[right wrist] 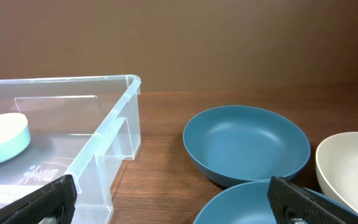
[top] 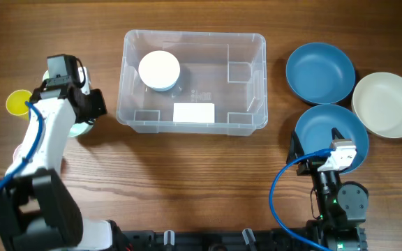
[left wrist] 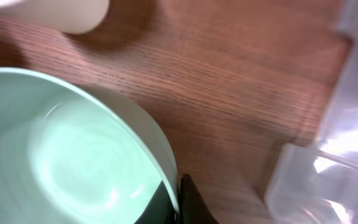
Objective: Pack container
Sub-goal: 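Carry the mint bowl into the bin onto the stacked bowls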
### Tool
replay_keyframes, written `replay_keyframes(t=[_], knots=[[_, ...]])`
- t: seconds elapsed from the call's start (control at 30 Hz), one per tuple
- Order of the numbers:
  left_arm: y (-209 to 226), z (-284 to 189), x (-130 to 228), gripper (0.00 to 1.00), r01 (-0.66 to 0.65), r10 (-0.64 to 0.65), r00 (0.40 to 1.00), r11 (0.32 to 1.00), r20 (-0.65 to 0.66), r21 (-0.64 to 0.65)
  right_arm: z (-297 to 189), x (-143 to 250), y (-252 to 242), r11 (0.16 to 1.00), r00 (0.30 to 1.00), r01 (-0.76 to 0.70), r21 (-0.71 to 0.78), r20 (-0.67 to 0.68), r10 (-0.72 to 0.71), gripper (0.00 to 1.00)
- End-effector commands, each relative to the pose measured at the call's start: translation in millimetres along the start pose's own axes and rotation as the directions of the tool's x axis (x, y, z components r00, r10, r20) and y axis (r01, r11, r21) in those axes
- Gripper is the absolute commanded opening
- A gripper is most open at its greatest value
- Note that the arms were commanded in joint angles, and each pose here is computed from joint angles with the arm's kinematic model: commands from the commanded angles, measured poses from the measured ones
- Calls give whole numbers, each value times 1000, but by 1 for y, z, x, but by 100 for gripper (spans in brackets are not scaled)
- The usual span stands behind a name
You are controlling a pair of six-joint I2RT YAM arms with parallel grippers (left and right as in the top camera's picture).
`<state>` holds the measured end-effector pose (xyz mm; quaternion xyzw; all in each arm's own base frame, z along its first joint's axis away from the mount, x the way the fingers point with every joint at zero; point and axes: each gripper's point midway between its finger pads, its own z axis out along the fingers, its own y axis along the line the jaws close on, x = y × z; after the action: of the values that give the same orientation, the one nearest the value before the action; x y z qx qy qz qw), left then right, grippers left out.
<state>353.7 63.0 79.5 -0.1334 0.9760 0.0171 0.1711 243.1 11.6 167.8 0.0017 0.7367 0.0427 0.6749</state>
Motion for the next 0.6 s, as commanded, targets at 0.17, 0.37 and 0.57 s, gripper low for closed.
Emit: replay_keyframes(t=[0.17, 0.37, 0.57], knots=[[-41, -104, -30, 4, -33, -1, 953, 994, 304, 105, 0, -1, 0, 1000, 1000, 7, -4, 4, -7, 100], [-110, -196, -43, 4, -223, 44, 804, 947, 593, 233, 0, -1, 0, 1000, 1000, 7, -4, 4, -7, 100], [-186, -248, -31, 4, -423, 70, 684, 849, 726, 316, 0, -1, 0, 1000, 1000, 7, -4, 4, -7, 100]])
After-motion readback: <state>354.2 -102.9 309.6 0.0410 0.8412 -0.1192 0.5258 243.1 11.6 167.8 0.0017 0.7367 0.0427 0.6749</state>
